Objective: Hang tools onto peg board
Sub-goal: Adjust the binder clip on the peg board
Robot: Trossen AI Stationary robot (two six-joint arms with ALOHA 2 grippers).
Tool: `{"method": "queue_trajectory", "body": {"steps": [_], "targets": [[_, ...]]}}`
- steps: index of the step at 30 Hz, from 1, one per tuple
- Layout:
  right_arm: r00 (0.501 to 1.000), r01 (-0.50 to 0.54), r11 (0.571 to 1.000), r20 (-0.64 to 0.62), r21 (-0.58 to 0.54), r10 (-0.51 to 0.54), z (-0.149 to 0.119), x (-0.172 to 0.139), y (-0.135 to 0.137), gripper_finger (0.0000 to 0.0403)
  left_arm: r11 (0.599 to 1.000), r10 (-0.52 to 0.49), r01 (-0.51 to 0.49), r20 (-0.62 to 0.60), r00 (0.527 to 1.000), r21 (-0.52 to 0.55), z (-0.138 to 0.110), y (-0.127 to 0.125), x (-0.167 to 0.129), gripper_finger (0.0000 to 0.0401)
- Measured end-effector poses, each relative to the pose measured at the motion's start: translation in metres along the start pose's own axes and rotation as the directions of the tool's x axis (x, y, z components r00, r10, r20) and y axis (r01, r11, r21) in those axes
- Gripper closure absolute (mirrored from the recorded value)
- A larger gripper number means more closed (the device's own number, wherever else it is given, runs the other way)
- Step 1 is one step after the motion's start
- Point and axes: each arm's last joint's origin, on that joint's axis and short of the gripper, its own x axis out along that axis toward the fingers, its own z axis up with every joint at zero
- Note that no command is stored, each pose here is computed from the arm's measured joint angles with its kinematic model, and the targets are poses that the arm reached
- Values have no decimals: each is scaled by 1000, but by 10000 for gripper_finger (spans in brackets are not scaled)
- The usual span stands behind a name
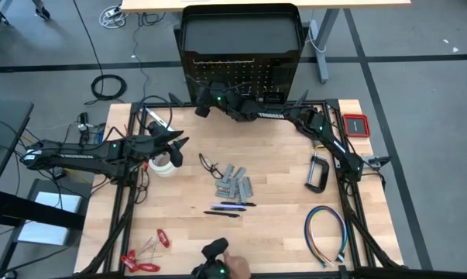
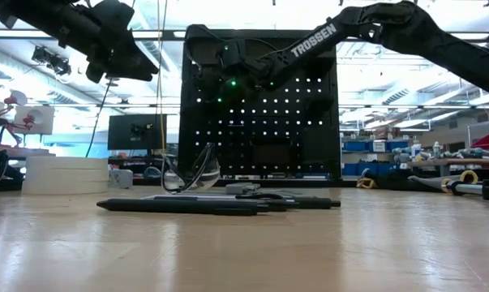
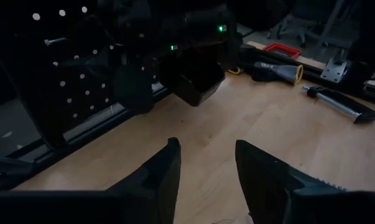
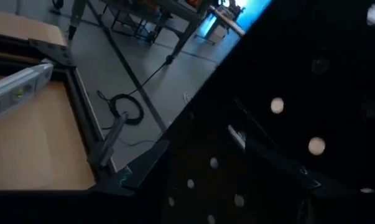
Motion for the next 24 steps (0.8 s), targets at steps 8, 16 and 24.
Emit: {"method": "queue_trajectory", "body": {"steps": [8,16,24], "targets": [[1000,-4,1000,-5,-22,3,-2,1,-2,188,1000,-1,1,3,1000,22,0,0,0,243],[1000,-3,998,-30,-59,2,-8,4,-9,188,999,-8,7,27,1000,37,3,-1,0,243],[996,-63,996,-66,-69,58,-8,0,0,188,998,-13,10,45,999,69,5,-2,0,243]]}}
